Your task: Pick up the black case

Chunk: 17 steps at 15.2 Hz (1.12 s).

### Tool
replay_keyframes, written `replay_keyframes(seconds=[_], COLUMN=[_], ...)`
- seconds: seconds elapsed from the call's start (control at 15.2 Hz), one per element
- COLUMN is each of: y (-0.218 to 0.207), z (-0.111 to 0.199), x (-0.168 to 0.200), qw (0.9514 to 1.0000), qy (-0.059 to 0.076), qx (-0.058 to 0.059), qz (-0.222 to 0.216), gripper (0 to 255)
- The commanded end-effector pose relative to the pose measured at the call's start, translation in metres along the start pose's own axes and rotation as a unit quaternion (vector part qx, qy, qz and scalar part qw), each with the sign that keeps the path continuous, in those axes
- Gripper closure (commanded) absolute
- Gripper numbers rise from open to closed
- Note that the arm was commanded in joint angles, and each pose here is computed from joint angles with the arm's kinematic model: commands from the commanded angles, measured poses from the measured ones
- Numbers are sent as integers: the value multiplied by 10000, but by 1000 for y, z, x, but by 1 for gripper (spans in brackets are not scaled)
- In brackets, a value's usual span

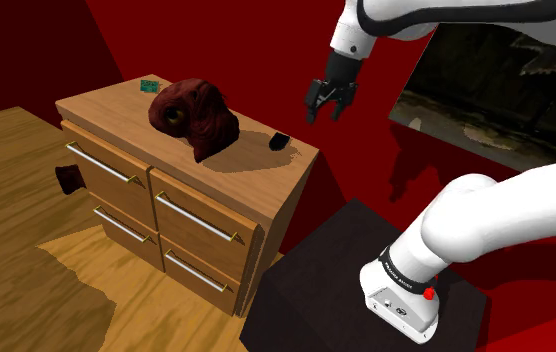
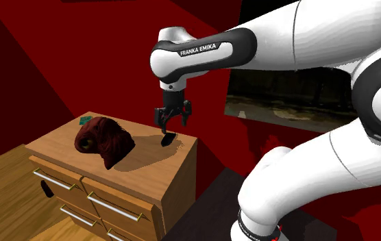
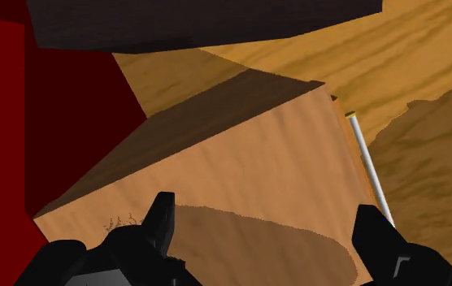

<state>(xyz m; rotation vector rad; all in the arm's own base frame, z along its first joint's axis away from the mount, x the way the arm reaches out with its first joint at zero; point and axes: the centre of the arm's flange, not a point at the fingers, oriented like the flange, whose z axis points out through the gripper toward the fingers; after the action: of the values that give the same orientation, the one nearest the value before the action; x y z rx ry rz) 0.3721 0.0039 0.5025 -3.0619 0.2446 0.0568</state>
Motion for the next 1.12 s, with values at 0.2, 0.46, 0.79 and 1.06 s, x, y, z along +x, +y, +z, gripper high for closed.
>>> replay_keyframes(seconds=[0.2,0.46,0.79,1.06], y=[8,18,35,53], z=[43,77,119,152], x=[52,89,135,171], qw=[9982,9941,9858,9767], qy=[84,137,203,254], qx=[-49,-89,-139,-179], qz=[599,1072,1658,2124], gripper=[0,0,0,0])
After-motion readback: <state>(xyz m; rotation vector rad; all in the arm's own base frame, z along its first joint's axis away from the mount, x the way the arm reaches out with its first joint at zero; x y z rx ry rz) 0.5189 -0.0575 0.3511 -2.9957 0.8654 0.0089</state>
